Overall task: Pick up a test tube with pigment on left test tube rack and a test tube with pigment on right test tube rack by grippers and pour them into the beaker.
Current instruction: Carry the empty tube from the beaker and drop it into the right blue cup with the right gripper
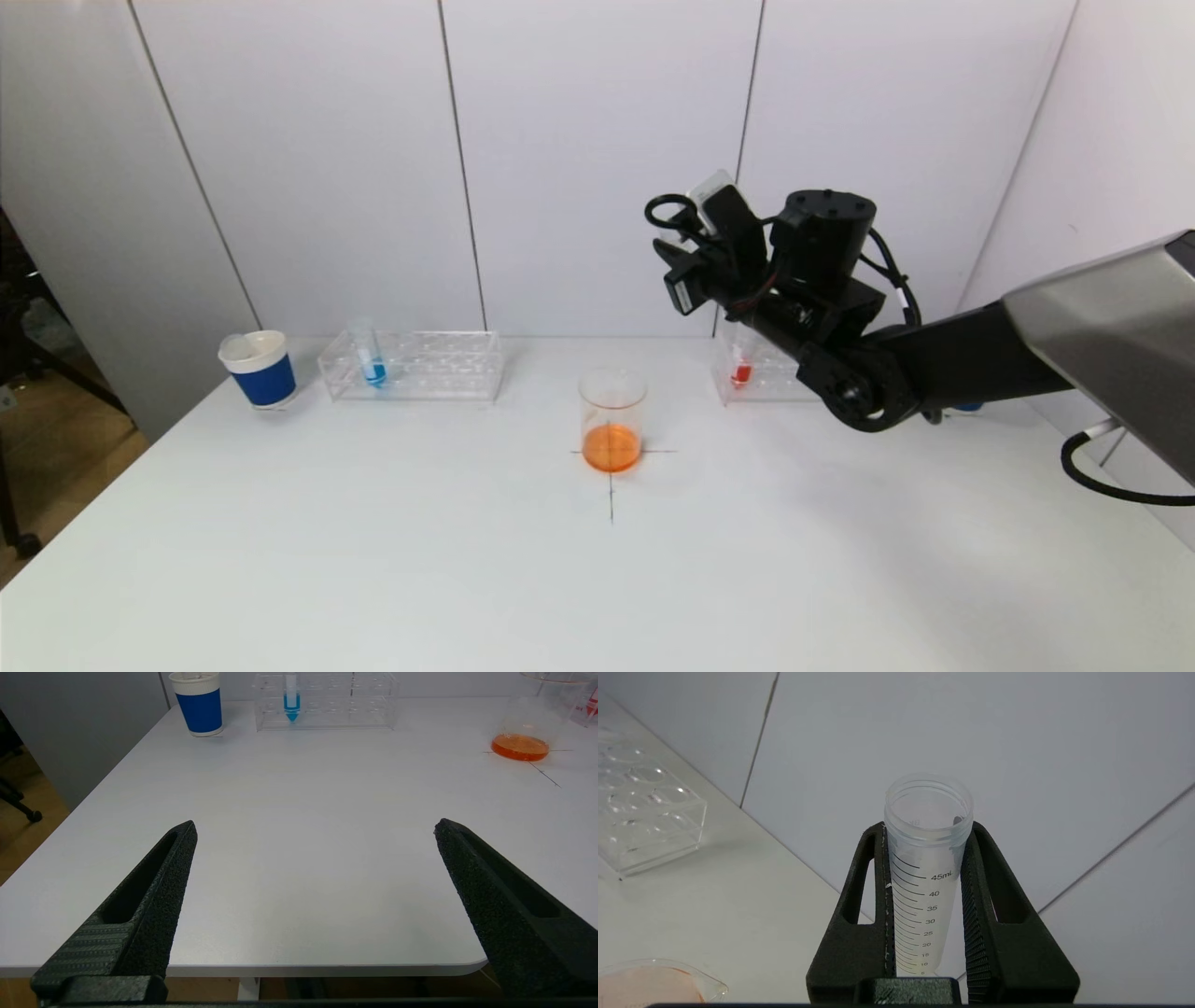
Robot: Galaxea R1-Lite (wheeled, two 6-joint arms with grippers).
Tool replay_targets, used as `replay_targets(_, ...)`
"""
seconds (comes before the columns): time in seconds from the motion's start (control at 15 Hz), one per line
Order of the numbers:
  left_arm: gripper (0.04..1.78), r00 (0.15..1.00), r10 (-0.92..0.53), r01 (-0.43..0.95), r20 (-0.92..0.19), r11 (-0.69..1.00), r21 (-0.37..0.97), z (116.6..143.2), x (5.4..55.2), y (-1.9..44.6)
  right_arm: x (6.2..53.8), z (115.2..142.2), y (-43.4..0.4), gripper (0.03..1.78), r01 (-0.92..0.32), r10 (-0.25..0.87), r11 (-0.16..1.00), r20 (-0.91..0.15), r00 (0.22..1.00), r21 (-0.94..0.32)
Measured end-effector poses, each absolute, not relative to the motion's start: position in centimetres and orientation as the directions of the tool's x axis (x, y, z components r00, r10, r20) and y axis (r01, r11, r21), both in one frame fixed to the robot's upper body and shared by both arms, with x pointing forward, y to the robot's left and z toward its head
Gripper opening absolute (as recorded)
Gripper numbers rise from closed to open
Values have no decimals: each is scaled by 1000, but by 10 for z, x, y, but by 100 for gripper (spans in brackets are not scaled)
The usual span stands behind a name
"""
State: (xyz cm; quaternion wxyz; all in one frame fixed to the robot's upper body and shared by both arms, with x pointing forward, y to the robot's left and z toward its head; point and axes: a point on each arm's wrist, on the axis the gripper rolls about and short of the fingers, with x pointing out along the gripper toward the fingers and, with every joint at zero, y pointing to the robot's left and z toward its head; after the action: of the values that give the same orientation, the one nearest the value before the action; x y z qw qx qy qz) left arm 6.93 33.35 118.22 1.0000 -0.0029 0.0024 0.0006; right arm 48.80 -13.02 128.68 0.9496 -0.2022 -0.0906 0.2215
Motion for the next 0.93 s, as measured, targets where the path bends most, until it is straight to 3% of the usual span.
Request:
replay_targets(0.53, 178, 1000, 1, -1, -5, 1000, -6, 1182, 69, 334, 475, 1308, -140, 47, -372, 388, 914, 85, 918, -161)
replay_targets(0.93, 178, 1000, 1, -1, -5, 1000, -6, 1182, 69, 334, 473, 1321, -203, 47, -152, 145, 978, -60, 988, -143)
